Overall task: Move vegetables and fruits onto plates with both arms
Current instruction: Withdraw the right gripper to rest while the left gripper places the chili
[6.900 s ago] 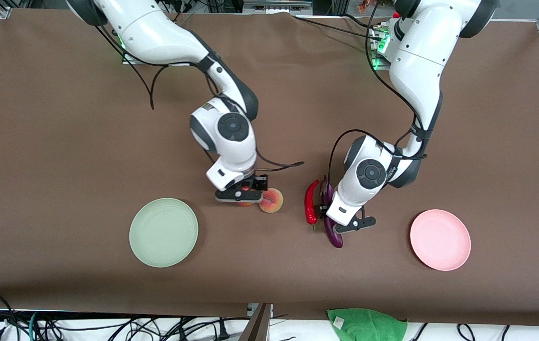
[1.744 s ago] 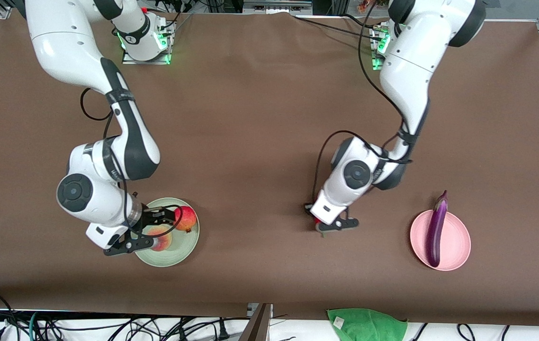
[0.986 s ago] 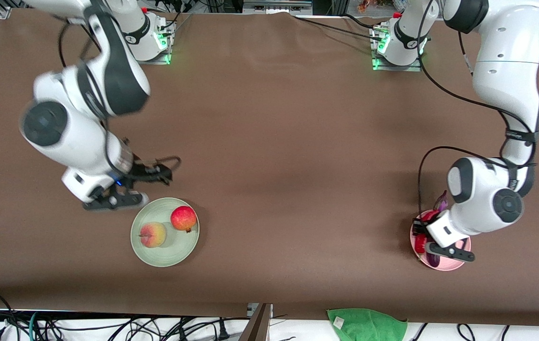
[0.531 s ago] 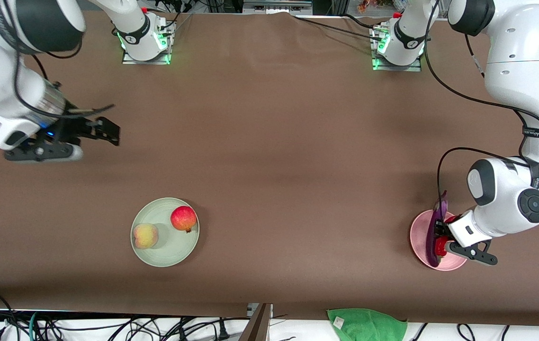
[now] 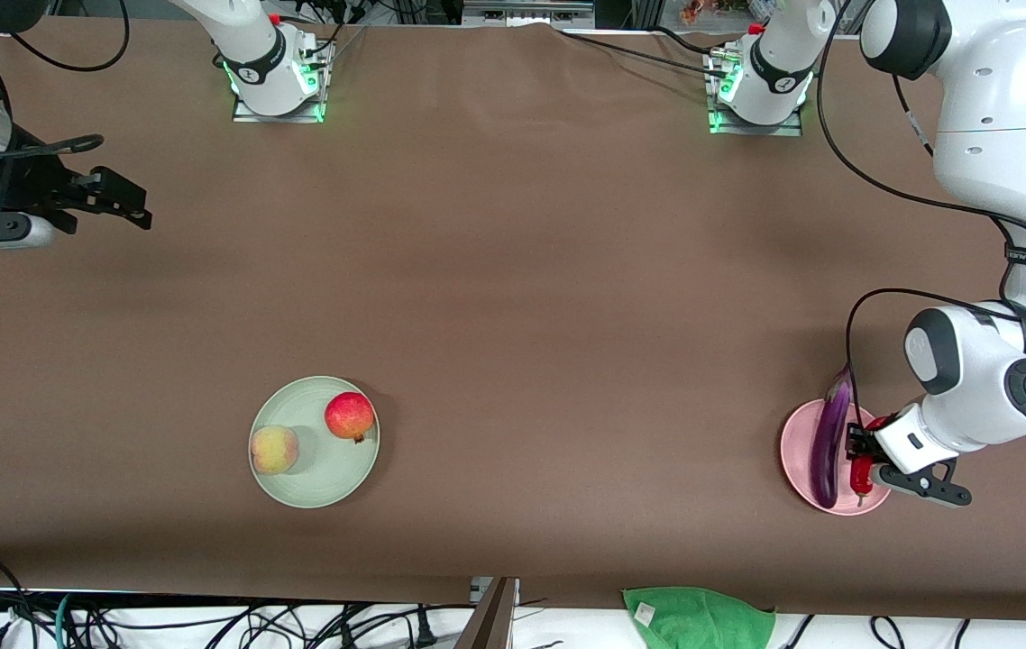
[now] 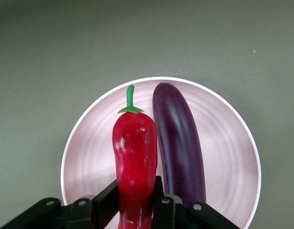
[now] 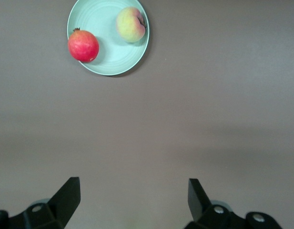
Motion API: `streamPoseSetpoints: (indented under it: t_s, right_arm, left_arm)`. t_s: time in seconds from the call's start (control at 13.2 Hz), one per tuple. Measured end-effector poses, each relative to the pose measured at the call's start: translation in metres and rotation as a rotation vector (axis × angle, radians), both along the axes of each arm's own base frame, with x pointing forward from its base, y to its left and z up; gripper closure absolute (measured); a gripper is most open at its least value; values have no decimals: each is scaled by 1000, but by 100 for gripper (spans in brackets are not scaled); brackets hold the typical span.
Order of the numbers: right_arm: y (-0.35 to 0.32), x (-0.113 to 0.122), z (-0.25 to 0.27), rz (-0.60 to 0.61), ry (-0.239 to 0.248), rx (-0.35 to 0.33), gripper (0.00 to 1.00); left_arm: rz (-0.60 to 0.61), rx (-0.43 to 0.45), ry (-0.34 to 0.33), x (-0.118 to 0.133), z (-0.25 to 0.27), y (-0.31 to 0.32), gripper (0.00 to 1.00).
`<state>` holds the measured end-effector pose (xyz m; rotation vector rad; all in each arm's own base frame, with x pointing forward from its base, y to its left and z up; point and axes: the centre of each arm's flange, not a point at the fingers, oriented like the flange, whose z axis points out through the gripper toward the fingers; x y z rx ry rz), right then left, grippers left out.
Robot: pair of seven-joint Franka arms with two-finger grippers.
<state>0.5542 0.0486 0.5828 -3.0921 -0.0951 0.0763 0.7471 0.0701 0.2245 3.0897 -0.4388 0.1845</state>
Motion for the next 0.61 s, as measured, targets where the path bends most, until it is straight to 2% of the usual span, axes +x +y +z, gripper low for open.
streamPoseSetpoints:
  t_s: [0.23, 0.45, 0.61]
  right_arm:
    - [9, -7, -13, 18, -4, 5, 0]
    - [9, -11, -7, 19, -19, 7, 0]
    - [10, -12, -3, 20, -33, 8, 0]
  left_arm:
    - [28, -62, -1, 2, 4, -11, 35]
    - [23, -85, 41, 2, 30, -32, 4]
    - [52, -98, 92, -3, 70, -52, 0]
